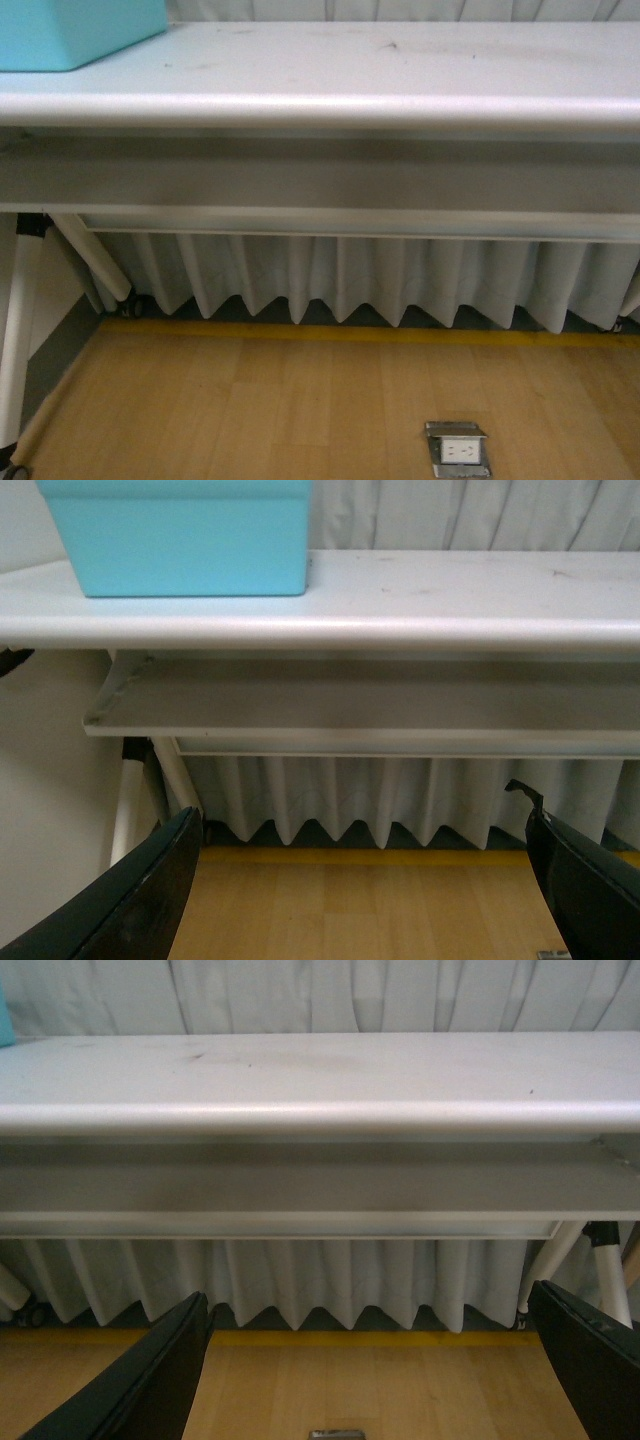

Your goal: Wind up and store yellow beetle toy

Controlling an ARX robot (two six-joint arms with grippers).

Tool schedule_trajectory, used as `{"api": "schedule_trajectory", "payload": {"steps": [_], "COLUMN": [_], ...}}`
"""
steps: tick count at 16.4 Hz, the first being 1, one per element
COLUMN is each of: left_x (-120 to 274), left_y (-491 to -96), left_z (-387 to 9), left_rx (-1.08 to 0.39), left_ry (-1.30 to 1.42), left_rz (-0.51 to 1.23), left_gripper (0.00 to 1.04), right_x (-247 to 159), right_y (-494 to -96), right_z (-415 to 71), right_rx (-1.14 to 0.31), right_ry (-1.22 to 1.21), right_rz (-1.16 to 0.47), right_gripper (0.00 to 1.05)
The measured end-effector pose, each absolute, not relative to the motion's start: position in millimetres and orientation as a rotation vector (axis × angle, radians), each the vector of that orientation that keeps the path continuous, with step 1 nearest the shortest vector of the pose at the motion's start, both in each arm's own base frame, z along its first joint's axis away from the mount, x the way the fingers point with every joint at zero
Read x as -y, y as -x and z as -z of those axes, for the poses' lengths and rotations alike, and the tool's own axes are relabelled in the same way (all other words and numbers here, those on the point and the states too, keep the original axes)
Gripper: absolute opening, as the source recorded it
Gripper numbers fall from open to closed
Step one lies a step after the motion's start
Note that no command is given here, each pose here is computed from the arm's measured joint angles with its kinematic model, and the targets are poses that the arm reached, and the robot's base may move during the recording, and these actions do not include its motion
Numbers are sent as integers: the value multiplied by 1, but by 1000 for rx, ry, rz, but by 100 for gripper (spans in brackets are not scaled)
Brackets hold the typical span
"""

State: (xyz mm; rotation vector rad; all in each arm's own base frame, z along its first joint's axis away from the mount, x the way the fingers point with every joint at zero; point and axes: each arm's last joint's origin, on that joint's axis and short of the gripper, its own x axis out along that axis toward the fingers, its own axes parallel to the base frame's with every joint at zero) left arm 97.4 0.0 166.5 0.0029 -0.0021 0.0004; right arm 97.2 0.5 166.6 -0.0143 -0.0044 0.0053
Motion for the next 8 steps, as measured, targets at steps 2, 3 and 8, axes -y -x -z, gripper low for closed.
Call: {"api": "schedule_trajectory", "payload": {"steps": [2,3,8], "left_x": [0,0,0], "left_y": [-97,-97,-97], "left_z": [-166,-166,-166], "left_rx": [1,2,1], "left_ry": [-3,-2,-2], "left_rz": [2,-1,-1], "left_gripper": [98,98,98], "right_x": [0,-1,-1], "right_y": [-97,-97,-97], "right_z": [-167,-167,-167], "right_rx": [4,4,4], "right_ry": [14,14,14], "right_rz": [-4,-5,-5], "right_gripper": [98,98,98]}}
